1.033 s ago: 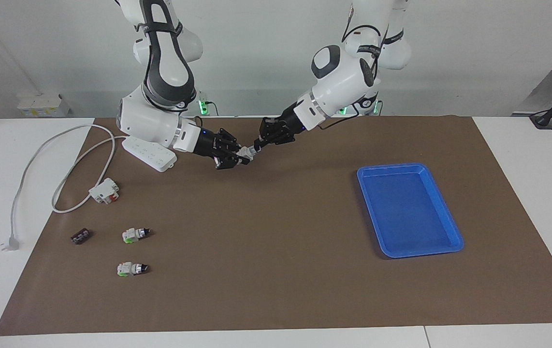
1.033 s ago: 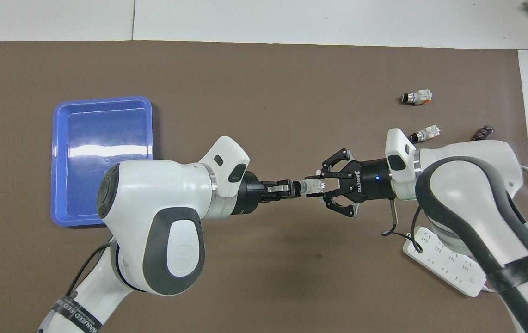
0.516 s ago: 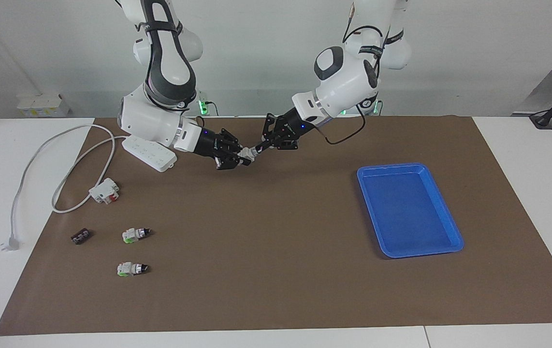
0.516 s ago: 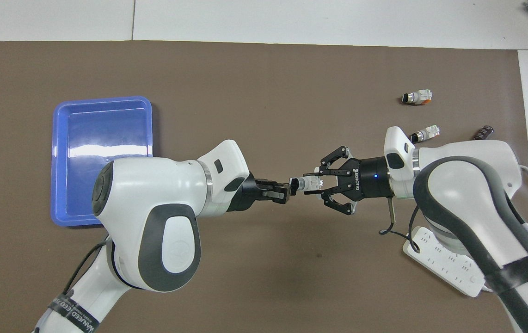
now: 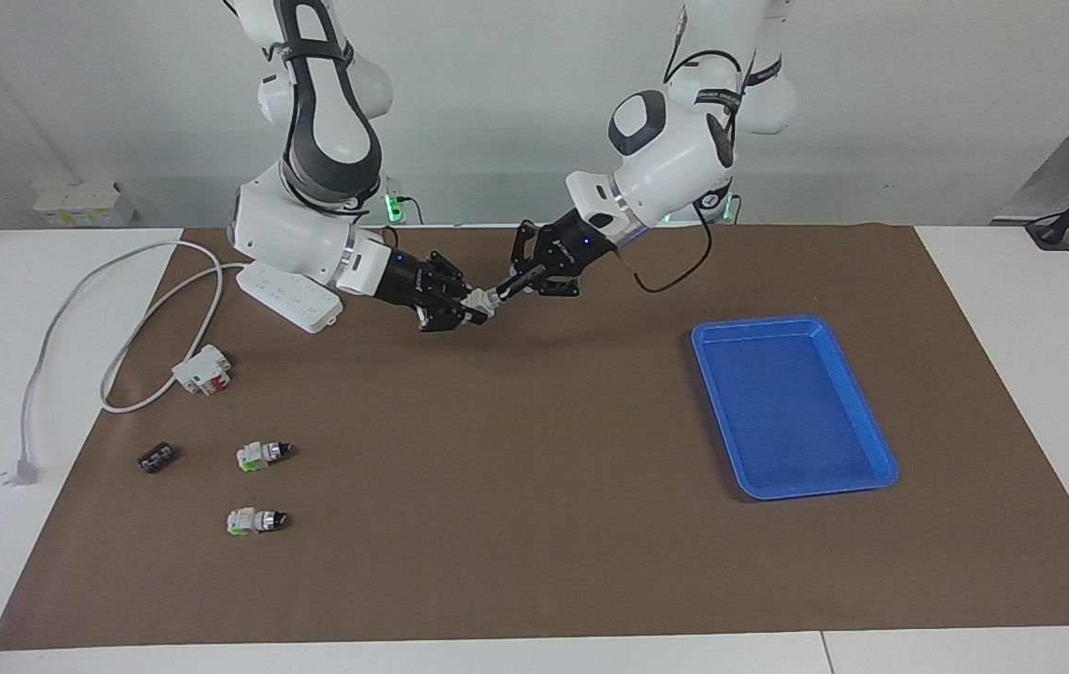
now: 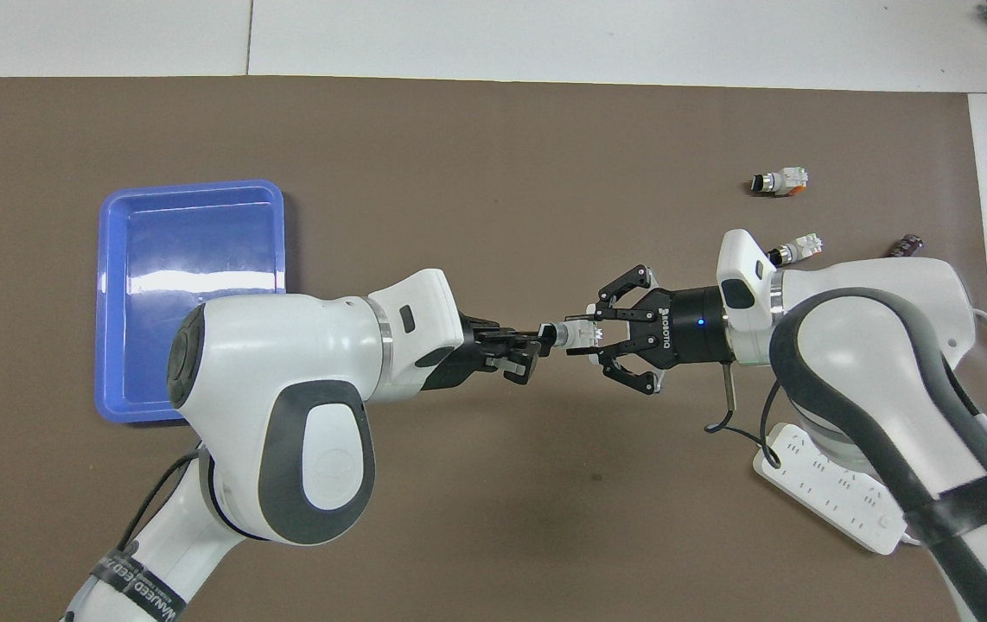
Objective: Turn and place switch with both arms
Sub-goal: 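Open the right gripper and pull the switch away with the left gripper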
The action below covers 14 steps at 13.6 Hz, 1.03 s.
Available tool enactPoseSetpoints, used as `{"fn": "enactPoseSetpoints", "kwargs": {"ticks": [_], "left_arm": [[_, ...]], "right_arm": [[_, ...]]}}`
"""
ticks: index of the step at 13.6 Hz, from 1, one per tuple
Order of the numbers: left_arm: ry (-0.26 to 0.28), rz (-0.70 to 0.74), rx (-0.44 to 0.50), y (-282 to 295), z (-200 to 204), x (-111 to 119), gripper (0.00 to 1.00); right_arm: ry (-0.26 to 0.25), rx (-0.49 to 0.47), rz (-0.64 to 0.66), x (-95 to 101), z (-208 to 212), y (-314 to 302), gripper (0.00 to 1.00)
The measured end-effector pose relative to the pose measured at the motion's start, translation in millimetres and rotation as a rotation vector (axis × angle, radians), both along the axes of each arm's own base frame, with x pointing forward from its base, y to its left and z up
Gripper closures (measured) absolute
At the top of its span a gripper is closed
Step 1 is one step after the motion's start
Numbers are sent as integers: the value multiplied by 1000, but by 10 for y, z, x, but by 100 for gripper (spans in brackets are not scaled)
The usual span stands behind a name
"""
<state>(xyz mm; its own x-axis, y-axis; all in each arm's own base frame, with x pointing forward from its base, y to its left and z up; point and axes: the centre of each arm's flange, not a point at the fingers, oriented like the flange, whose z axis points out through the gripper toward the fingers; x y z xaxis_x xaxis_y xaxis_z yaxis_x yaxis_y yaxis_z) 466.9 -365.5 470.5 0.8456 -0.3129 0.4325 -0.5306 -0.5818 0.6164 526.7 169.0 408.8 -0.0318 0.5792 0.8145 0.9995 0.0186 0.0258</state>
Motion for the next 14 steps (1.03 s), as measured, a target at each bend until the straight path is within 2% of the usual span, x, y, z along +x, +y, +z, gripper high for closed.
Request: {"fn": "enactPoseSetpoints", "kwargs": {"ticks": [2, 14], "left_arm": [[-14, -7, 1, 2, -2, 3, 90], [-11, -2, -3, 5, -6, 3, 90]], "right_arm": [[0, 1, -1, 8, -1, 2, 67], [0, 1, -1, 11, -1, 1, 67]]}}
